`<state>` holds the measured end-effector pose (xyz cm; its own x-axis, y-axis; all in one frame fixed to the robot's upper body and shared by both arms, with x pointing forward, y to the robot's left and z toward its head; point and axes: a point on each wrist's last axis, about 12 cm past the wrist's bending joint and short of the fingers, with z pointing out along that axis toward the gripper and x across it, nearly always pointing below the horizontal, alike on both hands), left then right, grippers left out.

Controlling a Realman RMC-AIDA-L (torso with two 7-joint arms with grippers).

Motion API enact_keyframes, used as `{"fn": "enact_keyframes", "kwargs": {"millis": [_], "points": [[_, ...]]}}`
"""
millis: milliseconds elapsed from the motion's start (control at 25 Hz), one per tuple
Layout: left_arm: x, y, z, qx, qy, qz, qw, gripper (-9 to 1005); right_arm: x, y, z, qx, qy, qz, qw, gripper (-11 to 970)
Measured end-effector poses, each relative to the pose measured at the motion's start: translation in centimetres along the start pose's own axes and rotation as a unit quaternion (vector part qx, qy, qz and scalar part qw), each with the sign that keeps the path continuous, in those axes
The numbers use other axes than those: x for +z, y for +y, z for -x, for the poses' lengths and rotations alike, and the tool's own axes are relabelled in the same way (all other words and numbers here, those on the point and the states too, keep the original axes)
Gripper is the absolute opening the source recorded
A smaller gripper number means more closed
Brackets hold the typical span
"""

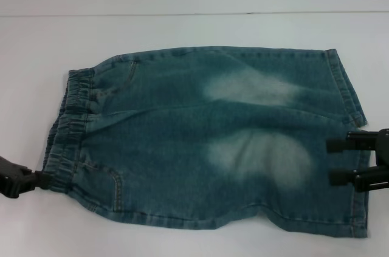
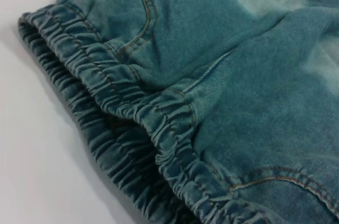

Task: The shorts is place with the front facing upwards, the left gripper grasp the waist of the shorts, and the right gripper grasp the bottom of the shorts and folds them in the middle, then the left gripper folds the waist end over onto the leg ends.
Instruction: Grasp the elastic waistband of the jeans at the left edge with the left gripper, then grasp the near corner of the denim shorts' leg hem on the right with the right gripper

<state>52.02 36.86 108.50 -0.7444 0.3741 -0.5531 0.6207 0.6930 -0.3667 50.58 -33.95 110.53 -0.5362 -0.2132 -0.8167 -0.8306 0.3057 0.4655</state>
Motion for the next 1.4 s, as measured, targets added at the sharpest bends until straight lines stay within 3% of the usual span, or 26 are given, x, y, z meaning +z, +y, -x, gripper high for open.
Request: {"fn": "enact_keyframes", "kwargs": {"millis": [200, 360, 640, 1400], "points": [[0.0, -0.5, 0.5, -0.001, 0.001, -0.023, 1.000, 5, -0.4, -0.3, 1.2, 0.021, 0.005, -0.008, 1.000, 916], [-0.3, -0.8, 1.6, -0.006, 0.002, -0.042, 0.999, 7, -0.8, -0.6, 3.0, 0.038, 0.024, -0.019, 0.999, 916], [-0.6, -0.9, 3.1, -0.007, 0.001, -0.048, 0.999, 11, -1.2, -1.2, 5.1, 0.063, 0.134, -0.045, 0.988, 916], [-0.6, -0.7, 4.7, -0.009, -0.001, -0.035, 0.999, 22, -1.5, -1.1, 3.4, 0.133, 0.320, -0.056, 0.937, 915]]}}
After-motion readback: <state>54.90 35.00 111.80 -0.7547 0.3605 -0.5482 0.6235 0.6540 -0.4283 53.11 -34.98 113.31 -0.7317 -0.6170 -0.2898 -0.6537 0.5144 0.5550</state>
